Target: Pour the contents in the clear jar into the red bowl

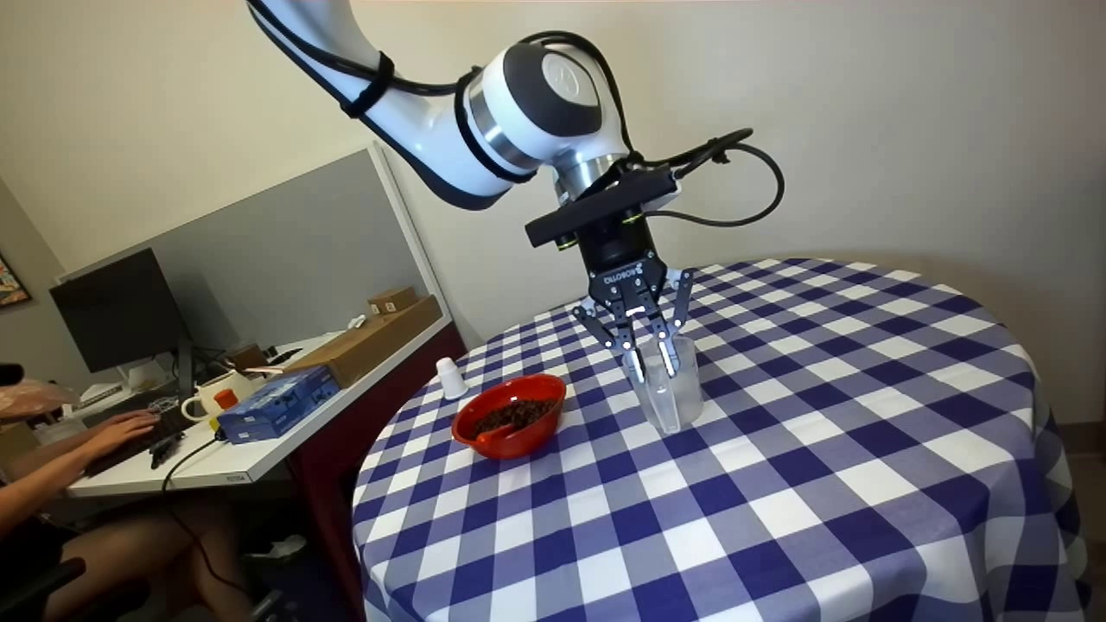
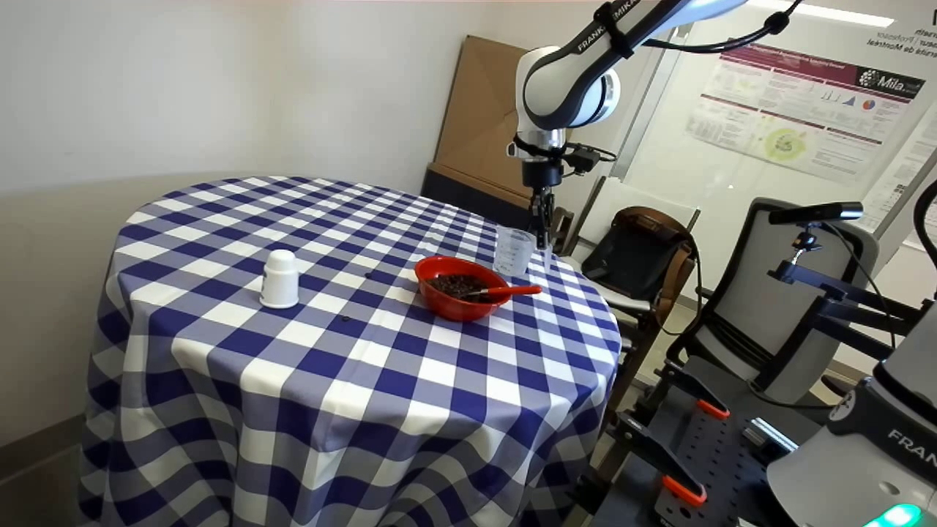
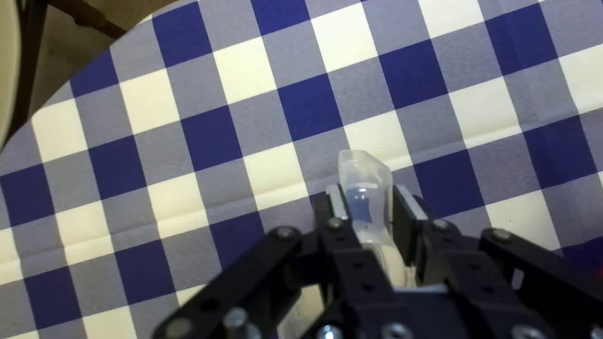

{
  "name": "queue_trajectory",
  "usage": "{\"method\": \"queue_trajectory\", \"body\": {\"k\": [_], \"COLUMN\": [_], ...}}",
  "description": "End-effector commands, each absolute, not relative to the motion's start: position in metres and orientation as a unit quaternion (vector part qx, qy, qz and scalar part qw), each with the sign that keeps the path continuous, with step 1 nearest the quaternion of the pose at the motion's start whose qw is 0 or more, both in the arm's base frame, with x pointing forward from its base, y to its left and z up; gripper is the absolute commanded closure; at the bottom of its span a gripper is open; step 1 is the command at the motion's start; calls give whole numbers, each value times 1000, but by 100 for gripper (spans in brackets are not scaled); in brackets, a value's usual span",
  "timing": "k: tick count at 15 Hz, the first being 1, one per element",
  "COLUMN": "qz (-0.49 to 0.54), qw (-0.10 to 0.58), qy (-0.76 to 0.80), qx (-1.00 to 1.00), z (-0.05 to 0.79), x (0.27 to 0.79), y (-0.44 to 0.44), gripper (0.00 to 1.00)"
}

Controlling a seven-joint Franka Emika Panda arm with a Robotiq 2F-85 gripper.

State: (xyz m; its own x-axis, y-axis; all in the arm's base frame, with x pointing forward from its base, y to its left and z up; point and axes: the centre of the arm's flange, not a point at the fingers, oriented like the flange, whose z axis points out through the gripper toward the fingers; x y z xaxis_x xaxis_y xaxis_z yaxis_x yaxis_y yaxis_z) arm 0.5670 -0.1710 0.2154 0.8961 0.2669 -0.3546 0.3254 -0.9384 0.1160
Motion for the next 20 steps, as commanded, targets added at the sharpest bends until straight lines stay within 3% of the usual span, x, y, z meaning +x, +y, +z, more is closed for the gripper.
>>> {"method": "queue_trajectory", "body": {"k": [1, 3, 5, 7, 13, 20], "qz": [-167, -163, -158, -150, -106, -44], "qw": [86, 86, 93, 91, 70, 31], "qy": [161, 165, 168, 174, 160, 114], "qx": [969, 969, 969, 969, 979, 992], "z": [206, 201, 199, 204, 255, 337], "x": [575, 574, 574, 573, 575, 567], "y": [-174, -174, -173, -170, -149, -119], "gripper": [88, 87, 47, 42, 1, 0]}}
